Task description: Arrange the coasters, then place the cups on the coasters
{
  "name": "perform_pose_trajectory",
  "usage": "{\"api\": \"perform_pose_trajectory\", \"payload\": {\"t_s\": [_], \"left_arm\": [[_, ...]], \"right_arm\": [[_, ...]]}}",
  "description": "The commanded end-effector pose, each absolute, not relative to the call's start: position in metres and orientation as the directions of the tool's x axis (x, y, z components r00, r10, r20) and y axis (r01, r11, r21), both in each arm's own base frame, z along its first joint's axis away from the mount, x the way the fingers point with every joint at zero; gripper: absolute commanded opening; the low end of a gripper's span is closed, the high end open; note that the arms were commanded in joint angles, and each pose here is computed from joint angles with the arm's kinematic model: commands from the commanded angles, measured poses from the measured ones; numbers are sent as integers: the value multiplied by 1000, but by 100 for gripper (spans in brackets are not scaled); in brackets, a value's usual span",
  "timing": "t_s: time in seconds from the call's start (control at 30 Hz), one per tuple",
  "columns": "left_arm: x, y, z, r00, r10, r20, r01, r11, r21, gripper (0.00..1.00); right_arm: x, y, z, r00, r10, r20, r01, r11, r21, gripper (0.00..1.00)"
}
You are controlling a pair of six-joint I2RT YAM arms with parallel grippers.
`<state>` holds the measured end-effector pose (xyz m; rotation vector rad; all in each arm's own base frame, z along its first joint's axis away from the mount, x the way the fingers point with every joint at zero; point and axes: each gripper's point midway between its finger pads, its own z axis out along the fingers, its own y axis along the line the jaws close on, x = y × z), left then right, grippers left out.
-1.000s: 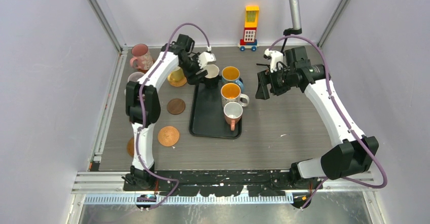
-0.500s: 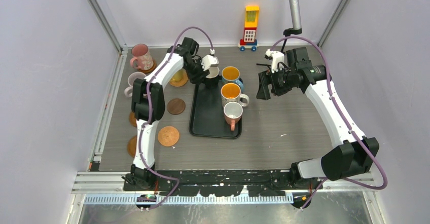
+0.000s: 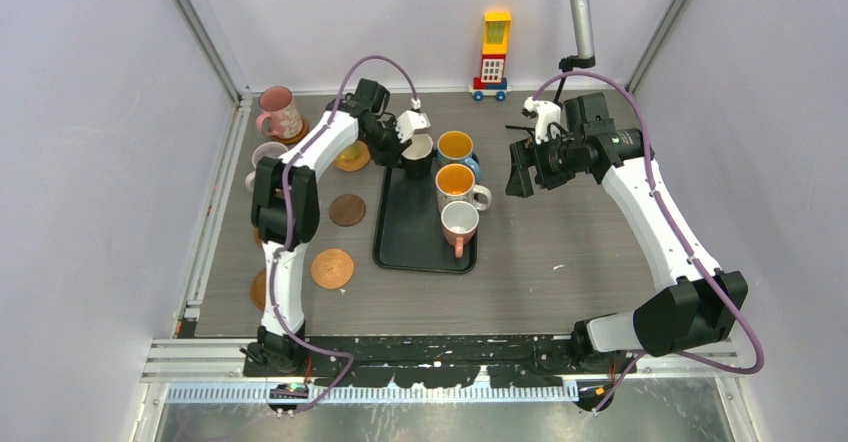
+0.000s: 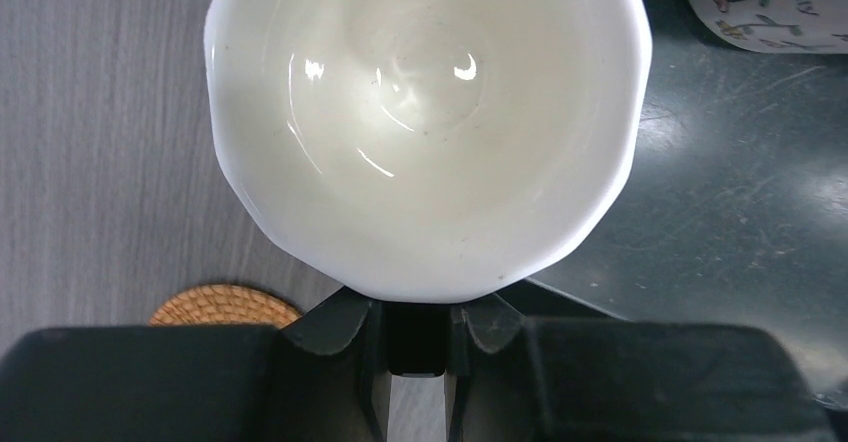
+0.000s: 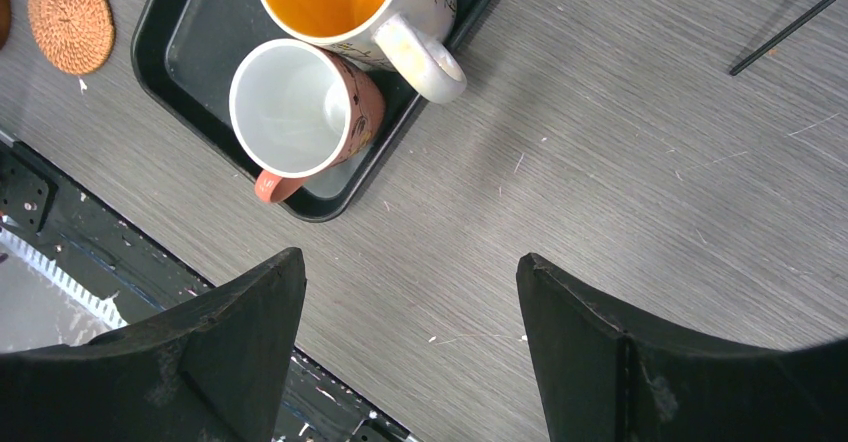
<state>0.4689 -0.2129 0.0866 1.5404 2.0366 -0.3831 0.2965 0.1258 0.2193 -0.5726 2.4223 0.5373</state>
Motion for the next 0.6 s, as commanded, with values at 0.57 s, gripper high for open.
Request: {"api": "perform_pose_trajectory", "payload": {"t_s": [0.57], "left_arm": [[377,-116,214,-274,560,-782,848,525,79,0]], "right_arm": [[294,128,219,-723,-268,-637,-523,815,251,82]]}}
